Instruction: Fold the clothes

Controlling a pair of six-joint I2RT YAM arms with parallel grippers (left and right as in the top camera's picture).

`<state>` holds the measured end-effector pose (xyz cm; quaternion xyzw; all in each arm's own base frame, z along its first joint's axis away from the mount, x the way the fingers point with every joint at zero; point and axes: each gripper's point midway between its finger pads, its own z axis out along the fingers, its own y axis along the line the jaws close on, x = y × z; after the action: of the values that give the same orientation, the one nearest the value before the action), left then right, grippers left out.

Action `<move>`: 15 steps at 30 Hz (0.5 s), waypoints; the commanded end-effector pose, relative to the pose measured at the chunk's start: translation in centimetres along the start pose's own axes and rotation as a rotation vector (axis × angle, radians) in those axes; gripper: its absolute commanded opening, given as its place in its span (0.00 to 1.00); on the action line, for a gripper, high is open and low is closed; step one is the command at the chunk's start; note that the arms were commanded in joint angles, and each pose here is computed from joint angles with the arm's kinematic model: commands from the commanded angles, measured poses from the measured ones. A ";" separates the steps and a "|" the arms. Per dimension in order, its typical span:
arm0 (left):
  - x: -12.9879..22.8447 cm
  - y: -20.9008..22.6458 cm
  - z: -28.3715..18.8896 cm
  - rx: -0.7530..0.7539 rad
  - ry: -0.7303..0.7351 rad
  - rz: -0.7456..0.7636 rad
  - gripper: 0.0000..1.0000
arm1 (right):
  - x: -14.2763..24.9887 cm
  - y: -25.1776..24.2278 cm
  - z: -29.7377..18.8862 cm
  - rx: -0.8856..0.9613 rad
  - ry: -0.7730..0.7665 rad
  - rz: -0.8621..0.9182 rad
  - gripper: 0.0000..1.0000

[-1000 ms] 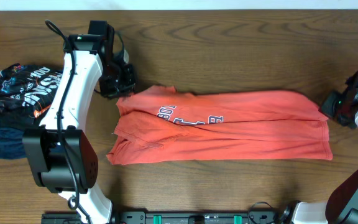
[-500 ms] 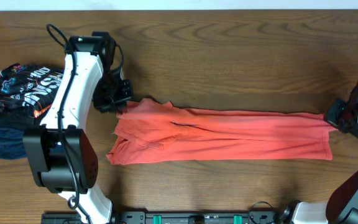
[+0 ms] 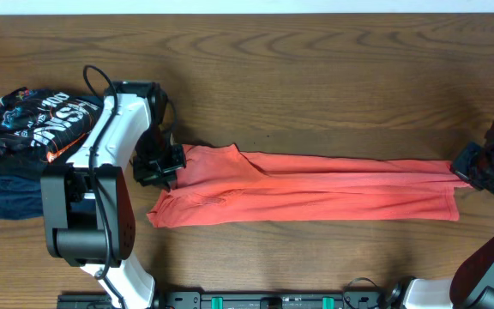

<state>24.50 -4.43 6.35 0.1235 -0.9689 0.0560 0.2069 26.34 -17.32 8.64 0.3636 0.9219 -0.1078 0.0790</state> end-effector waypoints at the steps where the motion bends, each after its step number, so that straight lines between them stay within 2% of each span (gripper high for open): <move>1: 0.7 0.6 0.3 -0.016 0.013 0.012 0.06 | -0.2 -1.1 -0.4 0.036 -0.019 0.033 0.01; 15: 1.4 1.0 0.8 -0.032 0.042 0.007 0.06 | 1.2 -2.5 -0.3 0.059 0.045 0.060 0.01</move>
<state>23.21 -4.35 5.77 0.1248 -0.9644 0.0519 0.2271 24.62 -17.24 8.43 0.3729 0.9202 -0.1092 0.0471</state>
